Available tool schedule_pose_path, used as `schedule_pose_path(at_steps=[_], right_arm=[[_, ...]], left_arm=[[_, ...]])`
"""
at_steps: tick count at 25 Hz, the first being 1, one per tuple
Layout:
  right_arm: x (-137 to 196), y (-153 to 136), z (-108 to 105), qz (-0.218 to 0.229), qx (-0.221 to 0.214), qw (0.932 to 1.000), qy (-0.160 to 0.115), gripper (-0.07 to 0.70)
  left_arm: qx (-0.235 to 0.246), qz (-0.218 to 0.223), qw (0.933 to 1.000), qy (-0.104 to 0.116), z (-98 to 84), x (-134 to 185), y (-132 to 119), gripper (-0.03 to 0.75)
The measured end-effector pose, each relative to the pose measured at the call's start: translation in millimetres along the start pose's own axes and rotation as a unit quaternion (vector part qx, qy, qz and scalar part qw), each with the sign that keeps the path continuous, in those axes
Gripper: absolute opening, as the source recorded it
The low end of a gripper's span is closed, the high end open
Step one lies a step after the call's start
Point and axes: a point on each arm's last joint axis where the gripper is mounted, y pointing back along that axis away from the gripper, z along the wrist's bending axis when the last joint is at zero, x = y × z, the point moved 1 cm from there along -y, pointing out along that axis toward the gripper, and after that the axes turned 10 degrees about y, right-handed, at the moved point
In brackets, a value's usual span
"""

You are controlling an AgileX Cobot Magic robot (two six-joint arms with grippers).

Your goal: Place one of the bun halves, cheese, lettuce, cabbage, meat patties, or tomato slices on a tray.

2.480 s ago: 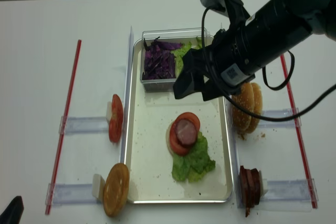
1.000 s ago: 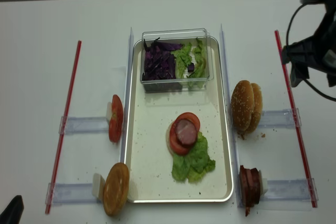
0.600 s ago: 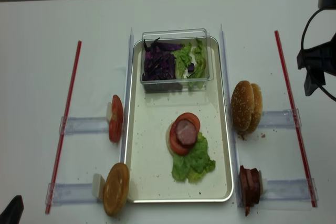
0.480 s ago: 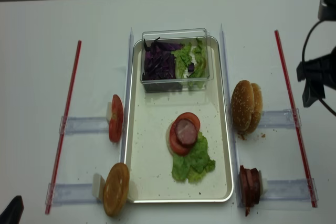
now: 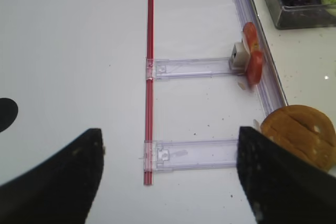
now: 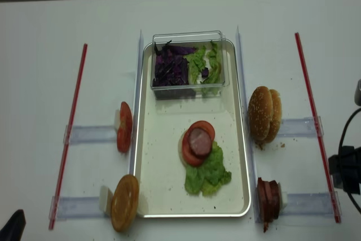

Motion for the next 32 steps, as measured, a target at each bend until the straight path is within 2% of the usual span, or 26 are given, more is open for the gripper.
schedule_pose_path(at_steps=[5,13,19,27,29,32], right_arm=[[17,17,3,-0.067,0.008,0.9977,0.007,0.571],[51,41,6,-0.164,0.032,0.9857,0.024,0.529],[75,58,10,-0.255,0.044,0.9654,0.032,0.526],[107,70,14,-0.363,0.057,0.9291,0.040,0.539],[111,71,15,-0.376,0.058,0.9238,0.041,0.564],[114,72,15,-0.383,0.060,0.9207,0.042,0.614]], left_arm=[[0.000,0.000,1.0000,0.000,0.0,0,0,0.490],[0.000,0.000,1.0000,0.000,0.0,0,0,0.490],[0.000,0.000,1.0000,0.000,0.0,0,0,0.490],[0.000,0.000,1.0000,0.000,0.0,0,0,0.490],[0.000,0.000,1.0000,0.000,0.0,0,0,0.490],[0.000,0.000,1.0000,0.000,0.0,0,0,0.490]])
